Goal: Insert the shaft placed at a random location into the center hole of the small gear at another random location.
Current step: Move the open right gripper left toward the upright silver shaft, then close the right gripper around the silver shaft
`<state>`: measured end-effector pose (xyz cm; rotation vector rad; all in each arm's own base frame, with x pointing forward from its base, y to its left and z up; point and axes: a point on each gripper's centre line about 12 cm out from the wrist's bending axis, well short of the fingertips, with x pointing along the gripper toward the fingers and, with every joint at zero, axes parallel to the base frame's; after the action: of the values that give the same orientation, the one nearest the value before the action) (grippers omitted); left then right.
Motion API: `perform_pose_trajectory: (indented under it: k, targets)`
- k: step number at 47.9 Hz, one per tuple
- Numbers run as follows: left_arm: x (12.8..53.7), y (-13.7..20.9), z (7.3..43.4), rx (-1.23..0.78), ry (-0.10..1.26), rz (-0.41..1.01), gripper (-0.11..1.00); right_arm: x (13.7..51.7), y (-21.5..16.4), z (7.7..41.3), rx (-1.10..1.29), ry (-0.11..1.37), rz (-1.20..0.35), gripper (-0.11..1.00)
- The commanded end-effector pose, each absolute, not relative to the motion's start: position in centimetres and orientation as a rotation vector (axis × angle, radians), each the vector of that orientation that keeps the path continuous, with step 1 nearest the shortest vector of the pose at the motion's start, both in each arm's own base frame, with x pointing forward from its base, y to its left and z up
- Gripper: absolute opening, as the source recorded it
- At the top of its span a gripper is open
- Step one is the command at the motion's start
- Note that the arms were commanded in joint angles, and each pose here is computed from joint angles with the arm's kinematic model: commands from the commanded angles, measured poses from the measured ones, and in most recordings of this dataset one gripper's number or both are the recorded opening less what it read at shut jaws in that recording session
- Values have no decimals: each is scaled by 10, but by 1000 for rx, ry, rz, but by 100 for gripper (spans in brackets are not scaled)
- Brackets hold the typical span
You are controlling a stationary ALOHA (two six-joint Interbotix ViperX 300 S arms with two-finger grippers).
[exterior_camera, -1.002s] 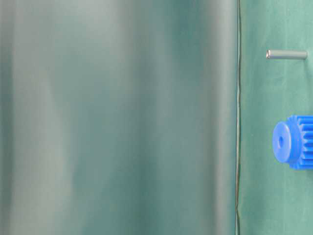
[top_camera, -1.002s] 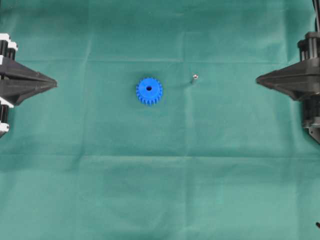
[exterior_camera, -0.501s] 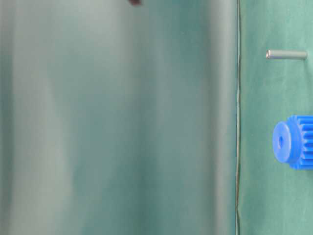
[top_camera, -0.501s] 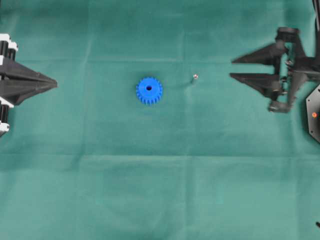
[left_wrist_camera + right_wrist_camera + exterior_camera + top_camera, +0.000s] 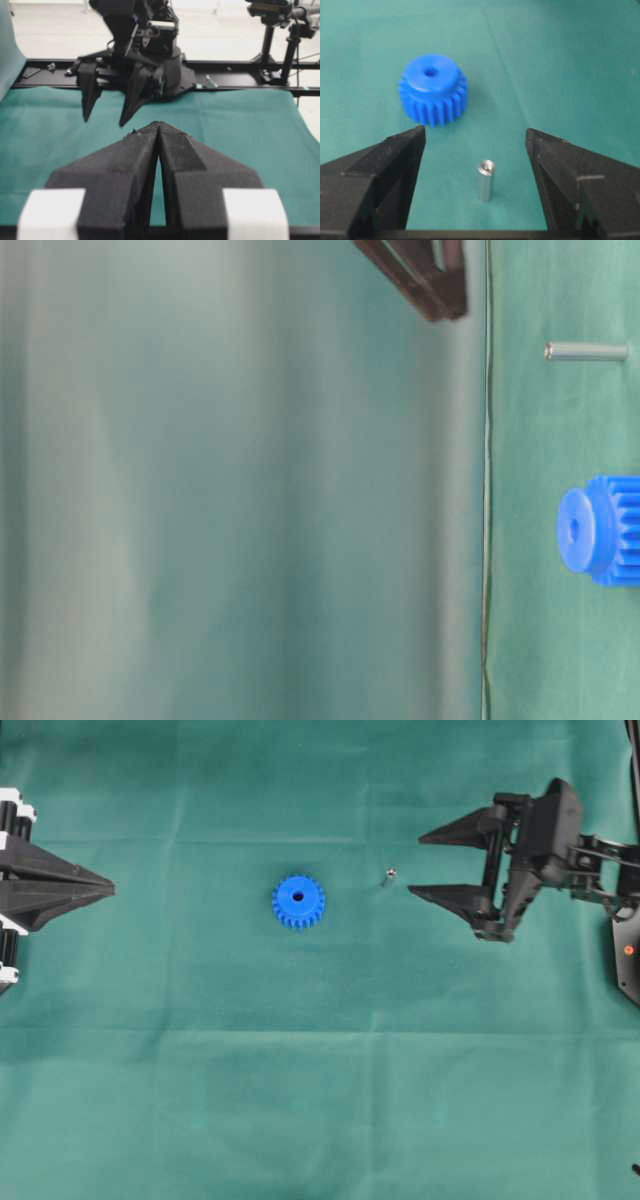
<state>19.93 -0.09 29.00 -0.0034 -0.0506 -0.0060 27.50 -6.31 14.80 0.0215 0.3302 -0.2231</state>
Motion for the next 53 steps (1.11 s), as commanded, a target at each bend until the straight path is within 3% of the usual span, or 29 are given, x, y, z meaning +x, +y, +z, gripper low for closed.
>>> perform_pose_trajectory:
  k: [1,28,40,47,53]
  targets:
    - [202,-1,297,-1,-69,-8,0,284,-68,150,6,297,-235,81]
    - [202,-1,295,0,-54,-8,0,305,-76,105,43,379,-262,80]
    - [202,-1,294,0,-51,-8,0,306,-78,98,50,390,-272,72]
    - [202,-1,295,0,-51,-8,0,306,-79,98,50,387,-277,56]
    - [202,-1,295,0,-51,-8,0,307,-78,99,43,378,-273,27]
